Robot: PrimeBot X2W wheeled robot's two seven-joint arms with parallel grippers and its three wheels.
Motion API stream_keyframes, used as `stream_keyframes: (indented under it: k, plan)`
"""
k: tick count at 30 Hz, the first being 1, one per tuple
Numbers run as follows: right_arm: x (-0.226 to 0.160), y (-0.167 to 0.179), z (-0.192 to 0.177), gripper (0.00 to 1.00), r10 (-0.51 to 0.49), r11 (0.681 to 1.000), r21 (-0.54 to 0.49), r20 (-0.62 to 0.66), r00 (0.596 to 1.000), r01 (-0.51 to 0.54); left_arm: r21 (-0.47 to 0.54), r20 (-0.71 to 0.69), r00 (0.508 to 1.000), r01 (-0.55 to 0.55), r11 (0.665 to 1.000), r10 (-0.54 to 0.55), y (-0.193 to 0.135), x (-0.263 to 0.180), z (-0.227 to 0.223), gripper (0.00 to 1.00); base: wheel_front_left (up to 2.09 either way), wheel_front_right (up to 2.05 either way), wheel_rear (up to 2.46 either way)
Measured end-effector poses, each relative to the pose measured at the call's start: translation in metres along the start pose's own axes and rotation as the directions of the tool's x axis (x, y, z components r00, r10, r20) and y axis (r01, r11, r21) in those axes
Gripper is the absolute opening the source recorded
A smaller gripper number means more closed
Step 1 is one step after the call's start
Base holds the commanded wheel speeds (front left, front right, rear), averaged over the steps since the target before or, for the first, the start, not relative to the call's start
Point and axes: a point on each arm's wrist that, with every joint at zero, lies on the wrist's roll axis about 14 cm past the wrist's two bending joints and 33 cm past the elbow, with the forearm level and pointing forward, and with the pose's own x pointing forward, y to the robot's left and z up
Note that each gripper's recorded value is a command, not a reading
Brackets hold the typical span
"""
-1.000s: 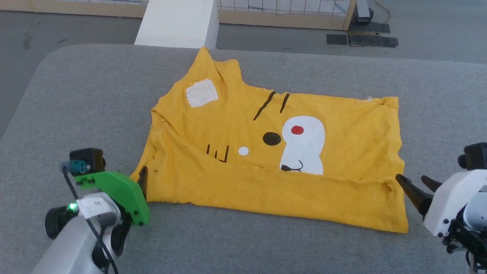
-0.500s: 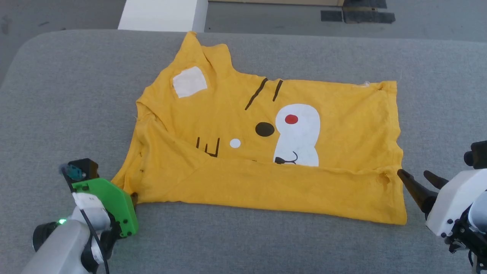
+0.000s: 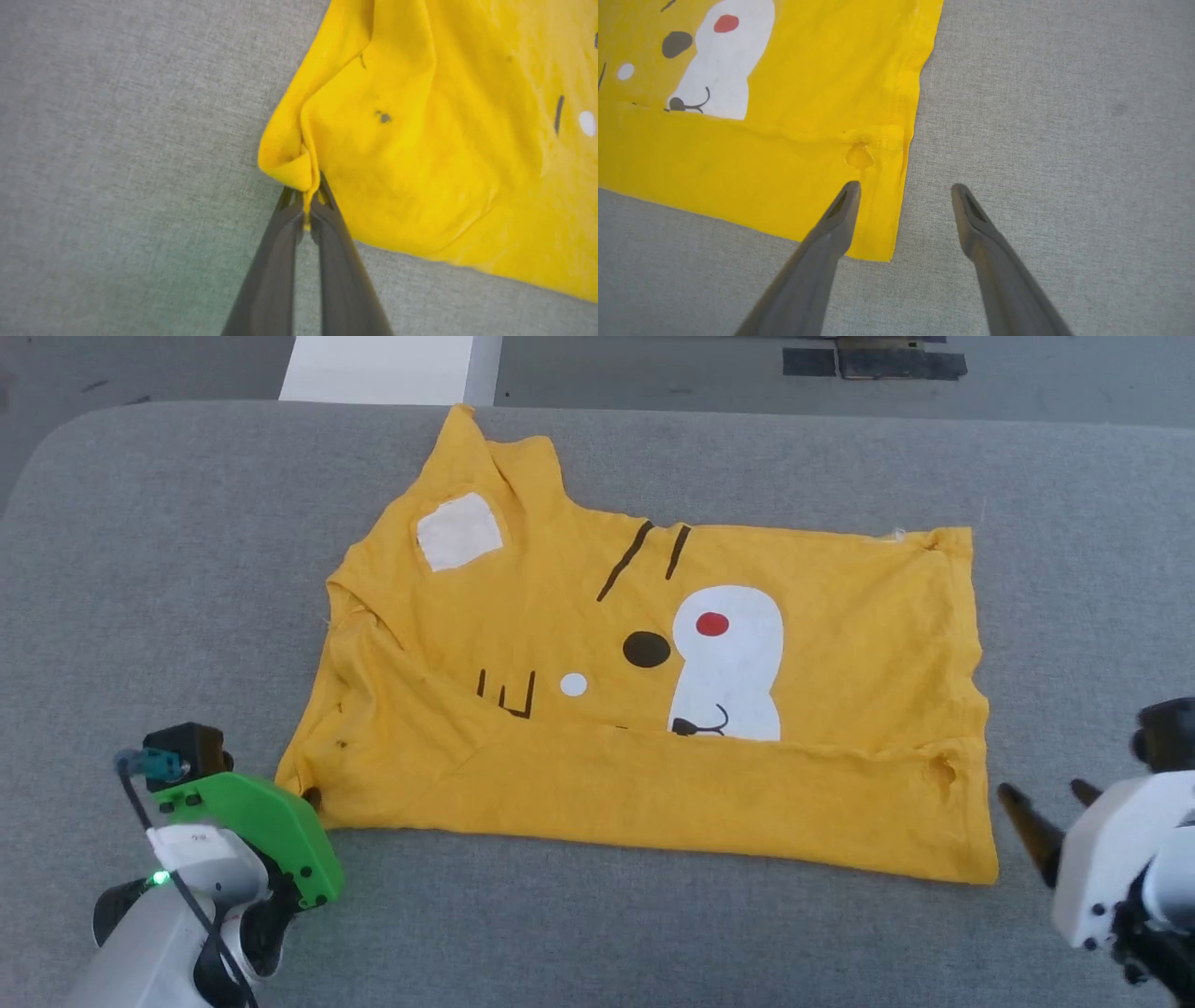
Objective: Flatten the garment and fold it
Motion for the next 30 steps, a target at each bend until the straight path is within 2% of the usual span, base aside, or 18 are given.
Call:
stream_keyframes:
  k: [7, 11, 20, 21, 22, 30]
  plan:
    - [0.019, 0.019, -0.034, 1.0, 0.011, 0.998, -0.056, -0.138, 0.99, -0.019, -0.016, 0.03, 0.999, 0.018, 1.0, -0.018, -0.007, -0.008, 0.0, 0.0, 0.0, 0.0, 0.0]
    - [0.031, 0.018, -0.057, 1.0, -0.005, 0.997, -0.08, -0.225, 0.974, -0.013, -0.02, 0.024, 1.0, 0.015, 1.0, -0.014, -0.006, -0.008, -0.003, 0.0, 0.0, 0.0, 0.0]
    - [0.048, 0.028, -0.068, 1.0, 0.015, 0.989, -0.136, -0.279, 0.96, -0.055, -0.037, 0.0, 1.0, 0.006, 0.999, -0.006, -0.003, -0.005, -0.011, 0.0, 0.0, 0.0, 0.0]
    - [0.048, 0.029, -0.068, 0.29, 0.017, 0.989, -0.134, -0.28, 0.96, -0.057, -0.038, 0.001, 1.0, 0.006, 0.999, -0.006, -0.003, -0.005, -0.011, 0.0, 0.0, 0.0, 0.0]
    - [0.048, 0.029, -0.067, 0.0, 0.02, 0.989, -0.135, -0.279, 0.96, -0.059, -0.041, 0.004, 1.0, 0.008, 0.999, -0.008, -0.004, -0.005, -0.011, 0.0, 0.0, 0.0, 0.0]
    - [0.036, 0.03, -0.049, 0.0, 0.069, 0.991, -0.096, -0.214, 0.974, -0.092, -0.064, 0.063, 0.996, 0.061, 0.996, -0.057, -0.013, -0.018, 0.006, 0.0, 0.0, 0.0, 0.0]
